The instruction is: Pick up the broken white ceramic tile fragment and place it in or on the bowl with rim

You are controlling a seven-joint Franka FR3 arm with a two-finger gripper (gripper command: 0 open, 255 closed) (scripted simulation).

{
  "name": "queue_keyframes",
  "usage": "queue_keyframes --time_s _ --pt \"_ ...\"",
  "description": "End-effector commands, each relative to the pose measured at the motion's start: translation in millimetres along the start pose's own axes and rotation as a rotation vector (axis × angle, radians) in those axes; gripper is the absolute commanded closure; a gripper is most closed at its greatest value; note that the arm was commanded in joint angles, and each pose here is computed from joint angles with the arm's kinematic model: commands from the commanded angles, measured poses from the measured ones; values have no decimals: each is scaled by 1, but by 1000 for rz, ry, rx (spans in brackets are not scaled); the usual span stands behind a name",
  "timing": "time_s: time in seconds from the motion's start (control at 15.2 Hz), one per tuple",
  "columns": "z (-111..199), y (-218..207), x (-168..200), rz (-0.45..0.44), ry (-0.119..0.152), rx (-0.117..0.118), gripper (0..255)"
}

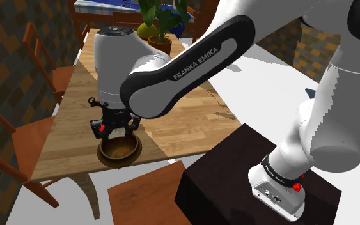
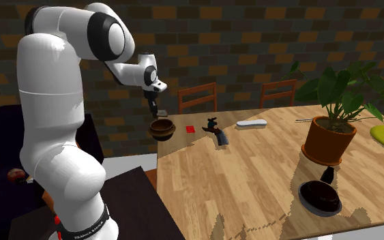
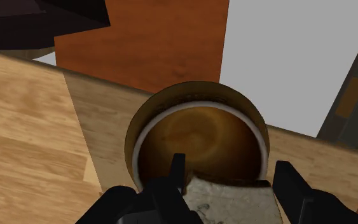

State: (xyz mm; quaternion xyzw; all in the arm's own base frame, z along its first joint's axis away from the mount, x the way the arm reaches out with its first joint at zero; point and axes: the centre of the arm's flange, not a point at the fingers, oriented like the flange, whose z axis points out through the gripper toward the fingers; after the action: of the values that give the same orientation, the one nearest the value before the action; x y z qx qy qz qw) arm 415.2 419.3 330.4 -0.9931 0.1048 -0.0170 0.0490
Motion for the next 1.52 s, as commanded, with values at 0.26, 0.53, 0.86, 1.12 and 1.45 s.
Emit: queue_keyframes --time_s 0.26,0.53,0.86,1.12,1.45 --pt "31 2 -3 1 0 0 255" --pt "52 4 -3 1 0 0 255" --pt "66 5 -4 1 0 0 255" --pt "66 5 -4 1 0 0 255" --pt "66 5 -4 1 0 0 0"
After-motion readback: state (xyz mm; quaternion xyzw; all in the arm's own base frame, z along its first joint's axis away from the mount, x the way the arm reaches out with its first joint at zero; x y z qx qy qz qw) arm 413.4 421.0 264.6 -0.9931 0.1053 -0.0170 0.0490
